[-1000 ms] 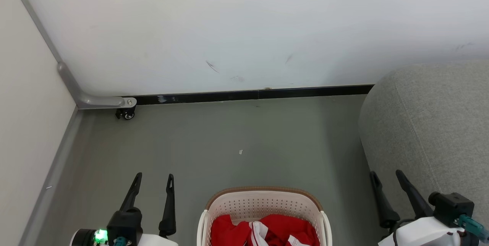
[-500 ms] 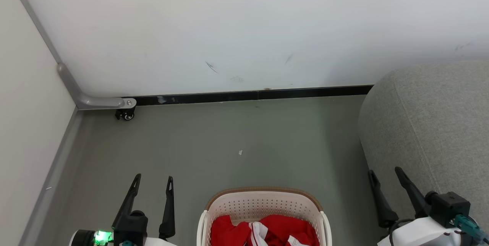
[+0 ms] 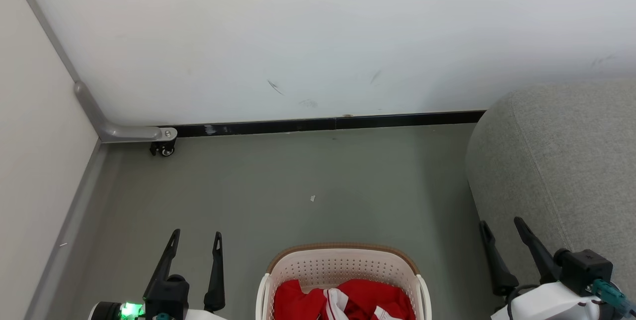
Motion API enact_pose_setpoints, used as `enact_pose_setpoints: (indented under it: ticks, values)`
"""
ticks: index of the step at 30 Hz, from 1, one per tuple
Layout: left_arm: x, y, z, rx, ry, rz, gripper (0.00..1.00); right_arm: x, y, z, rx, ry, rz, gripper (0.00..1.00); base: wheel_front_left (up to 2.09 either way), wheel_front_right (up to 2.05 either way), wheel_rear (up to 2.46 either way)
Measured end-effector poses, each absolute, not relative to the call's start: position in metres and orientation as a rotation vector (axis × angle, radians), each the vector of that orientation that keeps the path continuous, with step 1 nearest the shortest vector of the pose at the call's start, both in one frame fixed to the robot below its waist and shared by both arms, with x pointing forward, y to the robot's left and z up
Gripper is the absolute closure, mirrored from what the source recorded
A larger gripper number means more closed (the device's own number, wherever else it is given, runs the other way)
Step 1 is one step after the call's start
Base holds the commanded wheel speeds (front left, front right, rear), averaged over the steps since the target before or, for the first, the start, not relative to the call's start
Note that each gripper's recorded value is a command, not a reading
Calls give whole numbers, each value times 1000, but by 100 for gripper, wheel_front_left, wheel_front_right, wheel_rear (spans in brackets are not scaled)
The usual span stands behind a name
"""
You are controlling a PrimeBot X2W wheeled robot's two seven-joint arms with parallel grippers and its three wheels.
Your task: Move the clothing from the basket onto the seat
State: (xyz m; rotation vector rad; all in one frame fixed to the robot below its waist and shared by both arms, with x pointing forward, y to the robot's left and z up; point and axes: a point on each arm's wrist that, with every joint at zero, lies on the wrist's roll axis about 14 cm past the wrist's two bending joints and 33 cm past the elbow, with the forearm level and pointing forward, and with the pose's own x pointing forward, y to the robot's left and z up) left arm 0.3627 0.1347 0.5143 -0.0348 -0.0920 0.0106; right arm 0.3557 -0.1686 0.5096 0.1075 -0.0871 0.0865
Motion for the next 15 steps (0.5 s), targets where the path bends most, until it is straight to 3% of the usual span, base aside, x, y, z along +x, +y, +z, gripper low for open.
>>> enact_pose_setpoints:
  ticks: [15]
  values:
    - [364, 136, 512, -35, -84, 15, 0, 357, -168, 510, 108, -87, 88, 0, 0, 0, 0]
